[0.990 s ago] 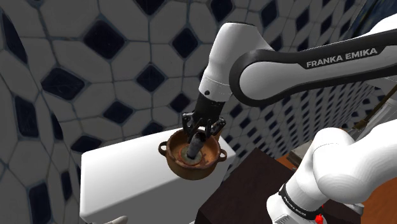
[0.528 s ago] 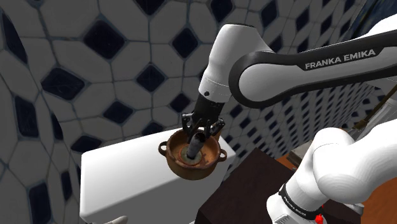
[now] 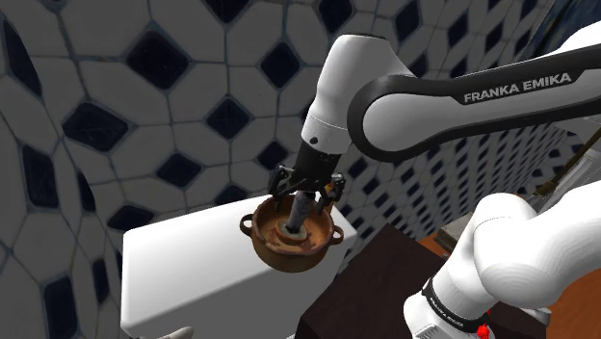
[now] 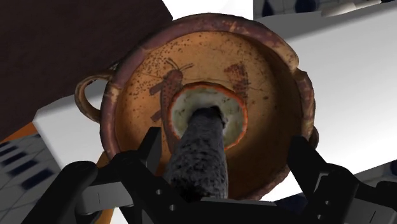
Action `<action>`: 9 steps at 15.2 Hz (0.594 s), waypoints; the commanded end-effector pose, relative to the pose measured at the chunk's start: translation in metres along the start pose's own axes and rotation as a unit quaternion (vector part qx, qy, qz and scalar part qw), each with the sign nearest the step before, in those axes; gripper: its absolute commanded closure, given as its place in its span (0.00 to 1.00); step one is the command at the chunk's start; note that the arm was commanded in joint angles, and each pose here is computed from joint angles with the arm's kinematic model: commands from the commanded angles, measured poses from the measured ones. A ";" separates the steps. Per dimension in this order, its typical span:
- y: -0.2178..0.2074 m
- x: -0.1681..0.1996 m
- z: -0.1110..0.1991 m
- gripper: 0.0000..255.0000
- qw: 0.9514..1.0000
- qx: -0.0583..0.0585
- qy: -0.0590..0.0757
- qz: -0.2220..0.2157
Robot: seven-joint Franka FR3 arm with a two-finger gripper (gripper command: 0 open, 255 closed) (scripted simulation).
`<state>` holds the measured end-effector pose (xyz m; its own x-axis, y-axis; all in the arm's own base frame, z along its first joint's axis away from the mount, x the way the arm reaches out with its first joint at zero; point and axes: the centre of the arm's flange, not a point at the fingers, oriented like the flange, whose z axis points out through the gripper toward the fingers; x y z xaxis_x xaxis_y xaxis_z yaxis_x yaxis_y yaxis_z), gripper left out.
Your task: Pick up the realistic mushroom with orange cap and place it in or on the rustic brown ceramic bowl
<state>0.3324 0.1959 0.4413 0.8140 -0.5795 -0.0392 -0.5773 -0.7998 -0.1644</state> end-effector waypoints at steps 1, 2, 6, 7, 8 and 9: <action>0.000 0.000 -0.021 0.00 1.000 0.000 0.000 0.000; 0.000 0.000 -0.034 0.00 1.000 0.000 0.000 0.000; 0.000 0.000 -0.045 0.00 1.000 0.000 0.000 0.000; 0.000 0.000 -0.045 0.00 1.000 0.000 0.000 0.000; 0.000 0.000 -0.045 0.00 1.000 0.000 0.000 0.000; 0.000 0.000 -0.045 0.00 1.000 0.000 0.000 0.000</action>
<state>0.3292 0.1890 0.4849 0.8141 -0.5794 -0.0395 -0.5773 -0.7999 -0.1639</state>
